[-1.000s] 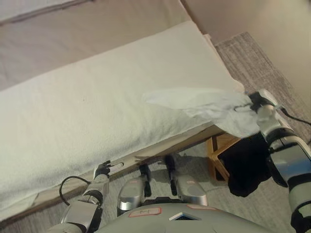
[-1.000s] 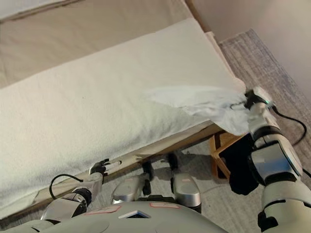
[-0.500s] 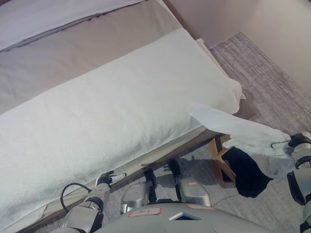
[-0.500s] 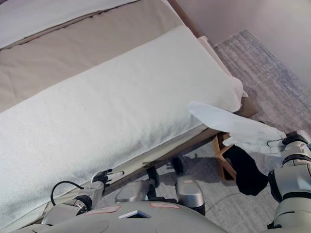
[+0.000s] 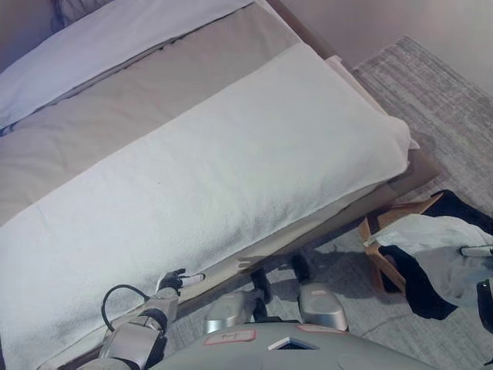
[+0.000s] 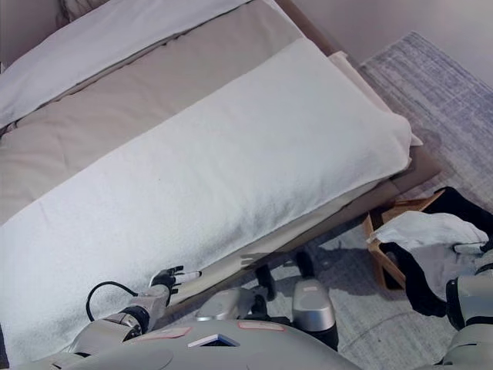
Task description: Put the clothes on the bed into the basket.
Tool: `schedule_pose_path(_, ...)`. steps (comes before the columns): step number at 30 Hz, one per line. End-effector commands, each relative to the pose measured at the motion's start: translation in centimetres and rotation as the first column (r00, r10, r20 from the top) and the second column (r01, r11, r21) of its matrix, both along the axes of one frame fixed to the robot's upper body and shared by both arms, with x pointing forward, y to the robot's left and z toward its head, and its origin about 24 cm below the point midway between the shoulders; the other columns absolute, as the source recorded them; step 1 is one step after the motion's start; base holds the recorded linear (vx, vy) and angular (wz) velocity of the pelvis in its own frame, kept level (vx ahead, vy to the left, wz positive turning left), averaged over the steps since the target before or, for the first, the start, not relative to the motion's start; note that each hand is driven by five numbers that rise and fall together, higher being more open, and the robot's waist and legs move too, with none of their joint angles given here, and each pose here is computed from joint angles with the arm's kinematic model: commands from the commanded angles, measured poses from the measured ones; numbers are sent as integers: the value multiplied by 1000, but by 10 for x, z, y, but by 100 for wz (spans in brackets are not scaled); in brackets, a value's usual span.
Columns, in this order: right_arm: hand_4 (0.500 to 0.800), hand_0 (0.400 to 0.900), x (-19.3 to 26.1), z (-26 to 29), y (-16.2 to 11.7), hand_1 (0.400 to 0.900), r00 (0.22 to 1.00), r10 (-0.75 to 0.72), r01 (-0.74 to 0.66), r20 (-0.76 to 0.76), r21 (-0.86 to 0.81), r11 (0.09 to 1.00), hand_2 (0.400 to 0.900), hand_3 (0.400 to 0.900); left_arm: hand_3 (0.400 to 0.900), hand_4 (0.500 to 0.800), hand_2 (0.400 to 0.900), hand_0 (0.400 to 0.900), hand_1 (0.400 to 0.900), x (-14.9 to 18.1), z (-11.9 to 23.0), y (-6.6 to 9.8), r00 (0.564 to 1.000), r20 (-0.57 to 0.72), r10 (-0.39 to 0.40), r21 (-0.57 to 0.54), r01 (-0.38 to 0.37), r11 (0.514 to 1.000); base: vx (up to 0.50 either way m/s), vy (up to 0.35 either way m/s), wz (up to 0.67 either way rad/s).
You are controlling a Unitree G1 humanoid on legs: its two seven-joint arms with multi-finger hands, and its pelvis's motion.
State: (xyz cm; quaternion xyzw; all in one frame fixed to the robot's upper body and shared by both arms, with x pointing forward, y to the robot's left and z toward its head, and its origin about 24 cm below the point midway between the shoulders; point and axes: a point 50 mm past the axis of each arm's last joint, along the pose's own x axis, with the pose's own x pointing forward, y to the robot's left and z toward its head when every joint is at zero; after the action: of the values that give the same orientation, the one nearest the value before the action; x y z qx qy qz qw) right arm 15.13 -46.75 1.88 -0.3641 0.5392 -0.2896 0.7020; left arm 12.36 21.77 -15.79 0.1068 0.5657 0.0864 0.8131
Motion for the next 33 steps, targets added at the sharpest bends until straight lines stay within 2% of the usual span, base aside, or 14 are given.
schedule_pose_path(1, 500, 400, -43, 44, -39, 400, 992, -117, 106, -48, -198, 975, 400, 400, 900, 800, 900, 900, 900, -5, 0, 8, 999, -36, -41, 52, 43, 998, 10, -24, 5)
schedule_pose_path(4, 500, 400, -54, 41, -41, 400, 989, -141, 129, -52, -197, 972, 400, 400, 900, 800, 900, 900, 900, -6, -1, 8, 998, -44, -40, 56, 43, 998, 9, -17, 3)
schedule_pose_path(11, 500, 400, -115, 17, -38, 400, 952, -277, 256, -129, -156, 954, 400, 400, 900, 800, 900, 900, 900, -12, -2, 9, 997, -61, -54, 60, 58, 997, 14, -17, 14)
schedule_pose_path(12, 800, 900, -114, 15, -36, 900, 952, -275, 255, -130, -152, 955, 900, 900, 900, 800, 900, 900, 900, -12, -2, 9, 996, -62, -57, 58, 60, 997, 23, -14, 8)
schedule_pose_path(20, 800, 900, -109, -24, -13, 900, 970, -206, 195, -126, -97, 976, 900, 900, 900, 800, 900, 900, 900, -16, -3, 7, 996, -69, -58, 61, 63, 996, 5, -2, 1)
schedule_pose_path(23, 800, 900, -96, -35, -3, 900, 987, -144, 137, -71, -90, 986, 900, 900, 900, 800, 900, 900, 900, -14, -3, 6, 998, -55, -42, 61, 45, 997, 9, -7, 2)
schedule_pose_path(25, 800, 900, -73, -37, 7, 900, 1000, -31, 31, 3, -114, 993, 900, 900, 900, 800, 900, 900, 900, -17, -3, 6, 999, -46, -8, 52, 11, 999, 0, 0, 0)
schedule_pose_path(26, 800, 900, -77, -38, 8, 900, 999, -36, 36, -3, -113, 993, 900, 900, 900, 800, 900, 900, 900, -18, -3, 6, 999, -49, -13, 54, 16, 998, 0, 0, 0)
schedule_pose_path(29, 800, 900, -59, -22, 18, 900, 992, 83, -64, 94, -189, 980, 900, 900, 900, 800, 900, 900, 900, -25, -5, 8, 998, -52, 38, 46, -36, 998, 9, 3, -2)
schedule_pose_path(30, 800, 900, -61, -7, 1, 900, 993, 35, -10, 114, -213, 977, 900, 900, 900, 800, 900, 900, 900, -26, -4, 12, 998, -53, 34, 61, -31, 998, 0, 0, 0)
schedule_pose_path(33, 800, 900, -41, 10, -5, 900, 987, 91, -56, 135, -244, 968, 900, 900, 900, 800, 900, 900, 900, -26, -3, 15, 998, -46, 49, 55, -47, 997, -26, -15, 0)
